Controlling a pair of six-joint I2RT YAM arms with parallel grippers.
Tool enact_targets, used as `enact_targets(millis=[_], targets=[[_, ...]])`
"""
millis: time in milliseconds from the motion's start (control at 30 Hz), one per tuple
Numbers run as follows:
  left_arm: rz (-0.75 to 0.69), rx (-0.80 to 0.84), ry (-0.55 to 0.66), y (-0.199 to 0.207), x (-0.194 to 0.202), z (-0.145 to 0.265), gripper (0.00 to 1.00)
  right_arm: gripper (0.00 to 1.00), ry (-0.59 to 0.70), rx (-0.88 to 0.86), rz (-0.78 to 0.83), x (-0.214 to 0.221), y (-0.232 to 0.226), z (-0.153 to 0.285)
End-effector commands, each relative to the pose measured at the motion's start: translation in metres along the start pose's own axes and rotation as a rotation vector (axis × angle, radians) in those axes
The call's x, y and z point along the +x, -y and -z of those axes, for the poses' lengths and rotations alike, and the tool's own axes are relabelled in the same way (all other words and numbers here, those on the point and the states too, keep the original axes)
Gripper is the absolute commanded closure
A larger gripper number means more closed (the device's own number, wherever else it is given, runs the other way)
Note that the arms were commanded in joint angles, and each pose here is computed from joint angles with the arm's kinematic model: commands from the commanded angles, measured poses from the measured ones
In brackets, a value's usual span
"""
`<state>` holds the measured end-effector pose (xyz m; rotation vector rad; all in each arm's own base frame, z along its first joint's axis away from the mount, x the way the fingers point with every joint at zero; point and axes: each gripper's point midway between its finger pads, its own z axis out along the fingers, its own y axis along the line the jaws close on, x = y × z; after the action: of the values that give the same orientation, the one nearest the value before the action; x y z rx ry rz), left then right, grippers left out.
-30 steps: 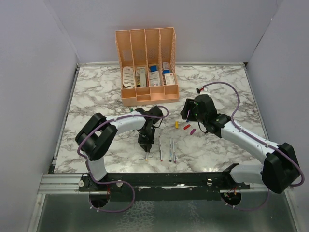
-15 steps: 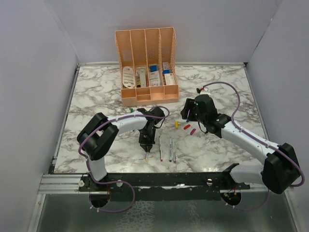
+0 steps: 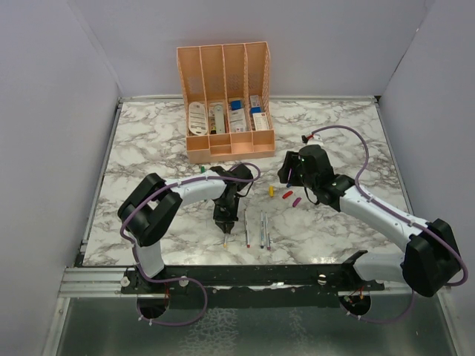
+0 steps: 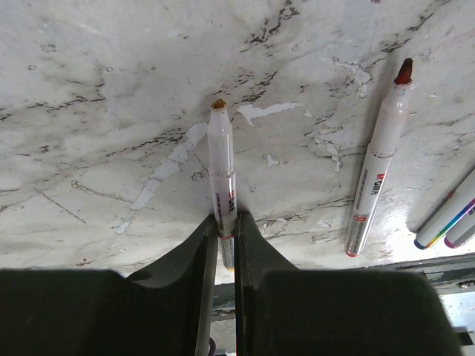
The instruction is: Insert the pens into the pen caps
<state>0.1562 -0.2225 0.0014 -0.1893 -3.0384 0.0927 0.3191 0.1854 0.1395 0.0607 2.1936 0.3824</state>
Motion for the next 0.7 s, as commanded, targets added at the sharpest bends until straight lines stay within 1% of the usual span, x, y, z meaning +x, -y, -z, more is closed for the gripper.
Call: enact_targets(millis=[0,67,167,200,400,667], targets=[[-0.03,-0.21,0.03,-0.056,0.01,-0.102,1.0,0.47,-0.009,0.028,0.0,0.002,0.005,-0.006],[-0.037,-0.206,0.066,-0.054,0.002,-0.096,1.0,0.53,-0.037,0.031,0.017,0.01,0.006,-0.01],[-0.048,-0.185,0.13,-0.046,-0.013,-0.082,1.0,0.66,-0.085,0.024,0.039,0.023,0.007,-0.016],[-0.05,-0.175,0.153,-0.042,-0.018,-0.077,1.0,0.66,-0.098,0.016,0.047,0.026,0.006,-0.018],[-0.069,-0.141,0.291,-0.026,-0.048,-0.036,1.0,0.66,-0.171,-0.014,0.105,0.042,0.002,-0.03],[-0.08,-0.12,0.43,-0.011,-0.076,0.018,1.0,0.6,-0.237,-0.081,0.173,0.055,-0.009,-0.045]])
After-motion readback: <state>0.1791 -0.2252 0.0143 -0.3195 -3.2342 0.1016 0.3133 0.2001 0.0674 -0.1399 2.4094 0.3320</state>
